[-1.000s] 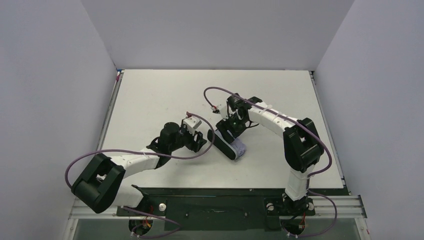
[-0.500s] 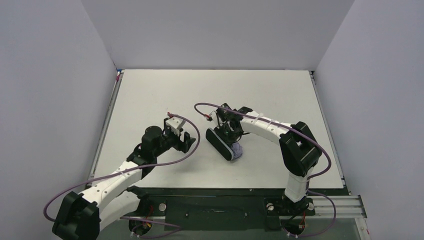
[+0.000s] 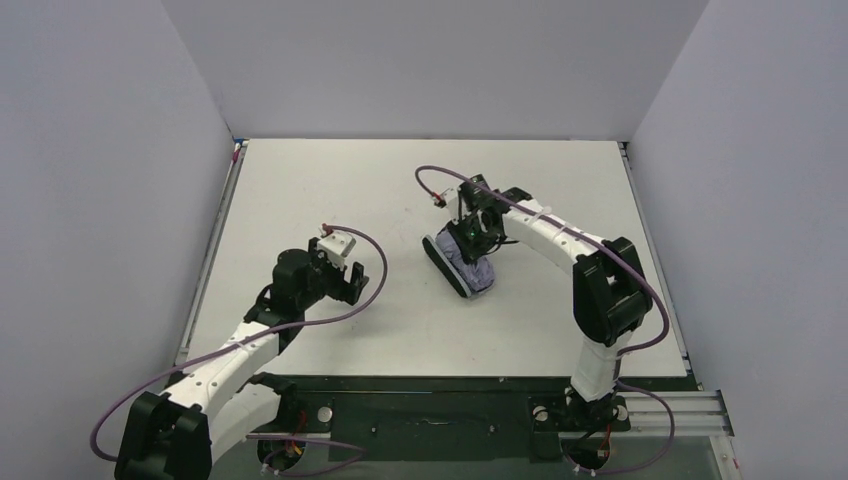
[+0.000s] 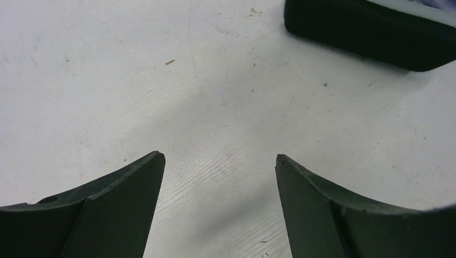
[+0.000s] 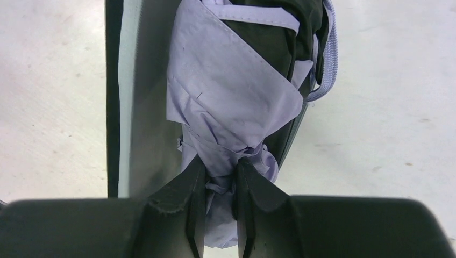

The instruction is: Open the umbrella

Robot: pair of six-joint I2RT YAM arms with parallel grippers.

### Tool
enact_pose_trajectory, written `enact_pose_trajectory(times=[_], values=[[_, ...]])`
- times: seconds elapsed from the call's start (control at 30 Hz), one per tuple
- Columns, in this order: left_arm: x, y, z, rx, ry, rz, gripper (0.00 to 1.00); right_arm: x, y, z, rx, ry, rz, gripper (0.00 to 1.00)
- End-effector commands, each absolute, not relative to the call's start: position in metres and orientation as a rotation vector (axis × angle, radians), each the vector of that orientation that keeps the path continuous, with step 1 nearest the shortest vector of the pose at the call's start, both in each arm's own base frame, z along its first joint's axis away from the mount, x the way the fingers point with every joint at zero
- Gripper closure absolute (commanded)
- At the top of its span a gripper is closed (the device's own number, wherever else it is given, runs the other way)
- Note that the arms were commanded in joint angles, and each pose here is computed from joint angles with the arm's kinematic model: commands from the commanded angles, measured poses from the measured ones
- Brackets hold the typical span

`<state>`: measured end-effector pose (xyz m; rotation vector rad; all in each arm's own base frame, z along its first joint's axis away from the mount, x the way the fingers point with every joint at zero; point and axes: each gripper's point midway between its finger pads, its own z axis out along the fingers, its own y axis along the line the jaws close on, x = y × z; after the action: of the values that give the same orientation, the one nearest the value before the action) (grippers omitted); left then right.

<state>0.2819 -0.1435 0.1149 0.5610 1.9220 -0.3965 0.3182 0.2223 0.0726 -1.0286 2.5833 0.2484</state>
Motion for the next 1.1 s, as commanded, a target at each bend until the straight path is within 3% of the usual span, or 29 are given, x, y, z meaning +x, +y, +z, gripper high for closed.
enact_pose_trajectory(times=[0.0,0.37,0.6,0.73,0.93,1.07], values=[[0.296,-0.142,0.138,0.569,1.864,-0.396,0.26,0.359,0.203,0.115,-0.957,2.487,0.33,1.0],[0.328,-0.127,0.144,0.523,1.86,-0.35,0.24,0.411,0.159,0.199,-0.707,2.314,0.596,1.0],[0.34,-0.121,0.15,0.477,1.871,-0.347,0.18,0.4,0.195,0.231,-0.719,2.23,0.732,1.0],[0.339,-0.115,0.155,0.429,1.886,-0.347,0.02,0.379,0.237,0.216,-0.802,2.238,0.703,1.0],[0.336,-0.103,0.166,0.298,1.933,-0.343,0.03,0.355,0.294,0.168,-0.876,2.287,0.707,1.0],[0.333,-0.095,0.172,0.2,1.945,-0.339,0.03,0.358,0.298,0.13,-0.862,2.364,0.668,1.0]])
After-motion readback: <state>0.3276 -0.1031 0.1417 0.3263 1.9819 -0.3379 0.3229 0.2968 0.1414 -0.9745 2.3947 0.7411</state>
